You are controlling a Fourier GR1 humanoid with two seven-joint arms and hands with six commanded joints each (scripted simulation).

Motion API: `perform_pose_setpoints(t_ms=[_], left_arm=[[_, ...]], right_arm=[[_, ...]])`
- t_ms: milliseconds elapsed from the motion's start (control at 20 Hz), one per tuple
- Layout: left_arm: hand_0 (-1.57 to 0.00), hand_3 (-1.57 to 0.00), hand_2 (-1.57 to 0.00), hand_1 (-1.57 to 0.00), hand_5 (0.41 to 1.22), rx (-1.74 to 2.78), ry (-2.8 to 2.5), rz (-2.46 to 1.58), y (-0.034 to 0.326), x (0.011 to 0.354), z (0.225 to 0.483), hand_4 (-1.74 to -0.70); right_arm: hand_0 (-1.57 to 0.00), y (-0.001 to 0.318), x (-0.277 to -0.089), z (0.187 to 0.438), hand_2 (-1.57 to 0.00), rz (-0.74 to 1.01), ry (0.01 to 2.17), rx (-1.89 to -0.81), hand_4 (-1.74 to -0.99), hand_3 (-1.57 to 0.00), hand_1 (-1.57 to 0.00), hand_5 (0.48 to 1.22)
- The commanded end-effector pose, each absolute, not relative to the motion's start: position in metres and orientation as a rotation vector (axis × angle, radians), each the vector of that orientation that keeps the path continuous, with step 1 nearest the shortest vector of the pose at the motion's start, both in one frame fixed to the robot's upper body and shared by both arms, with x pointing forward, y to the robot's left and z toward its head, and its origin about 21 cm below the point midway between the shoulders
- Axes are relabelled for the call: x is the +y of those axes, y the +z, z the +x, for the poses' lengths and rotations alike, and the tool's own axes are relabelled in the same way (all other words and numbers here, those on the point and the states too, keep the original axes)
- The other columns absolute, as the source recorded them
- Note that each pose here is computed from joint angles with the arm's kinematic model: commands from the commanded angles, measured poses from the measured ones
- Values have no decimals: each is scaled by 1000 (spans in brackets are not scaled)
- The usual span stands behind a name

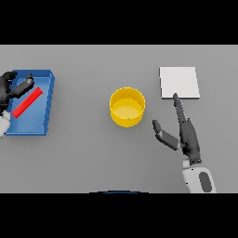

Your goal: Pick up the red beaker and tilt it to pour out 1 green nut into yellow bowl. Pick up the yellow bowl and place it on the metallic measuring scale.

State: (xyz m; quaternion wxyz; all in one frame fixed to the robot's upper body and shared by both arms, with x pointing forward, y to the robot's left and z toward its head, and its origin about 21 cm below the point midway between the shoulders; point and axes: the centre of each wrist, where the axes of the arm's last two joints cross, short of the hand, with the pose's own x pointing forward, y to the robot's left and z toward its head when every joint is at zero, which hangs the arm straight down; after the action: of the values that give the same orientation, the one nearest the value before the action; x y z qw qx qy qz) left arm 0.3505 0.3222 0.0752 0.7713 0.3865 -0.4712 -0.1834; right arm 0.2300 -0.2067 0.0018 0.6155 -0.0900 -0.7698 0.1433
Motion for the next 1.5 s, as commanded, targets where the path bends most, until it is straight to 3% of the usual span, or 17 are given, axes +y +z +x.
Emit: perform_pose_setpoints(t_ms=[0, 250, 350, 500, 750, 1100, 1450], left_arm=[[-316, -251, -267, -260, 657, -1030, -413, 833, 72, 322, 351, -822], [-103, -82, -87, -85, 651, -1068, -415, 832, 69, 325, 354, -782], [-65, -52, -55, -54, 657, -1099, -423, 844, 72, 326, 354, -763], [-33, -26, -28, -27, 662, -1116, -422, 823, 72, 319, 356, -746], [-10, -8, -8, -8, 680, -1122, -434, 833, 72, 318, 353, -733], [-1, -1, -1, -1, 702, -1110, -440, 845, 75, 324, 353, -744], [1, 1, 1, 1, 698, -1103, -437, 834, 73, 327, 351, -743]], right_arm=[[1, 2, -207, 229, 1, -208, 333, -1775, -1009, 1, 1, 639], [1, 7, -209, 232, 1, -243, 386, -1730, -1020, 1, 1, 640], [1, 15, -212, 237, 1, -202, 515, -1745, -1005, 1, 1, 669], [1, 34, -220, 263, 1, -277, 838, -1690, -1071, 1, 1, 678], [1, 57, -200, 295, 1, -351, 1296, -1622, -1192, 1, 1, 677], [1, 72, -180, 327, 1, -403, 1824, -1500, -1223, 1, 1, 703], [1, 64, -149, 345, 1, -371, 2021, -1354, -1225, 1, 1, 722]])
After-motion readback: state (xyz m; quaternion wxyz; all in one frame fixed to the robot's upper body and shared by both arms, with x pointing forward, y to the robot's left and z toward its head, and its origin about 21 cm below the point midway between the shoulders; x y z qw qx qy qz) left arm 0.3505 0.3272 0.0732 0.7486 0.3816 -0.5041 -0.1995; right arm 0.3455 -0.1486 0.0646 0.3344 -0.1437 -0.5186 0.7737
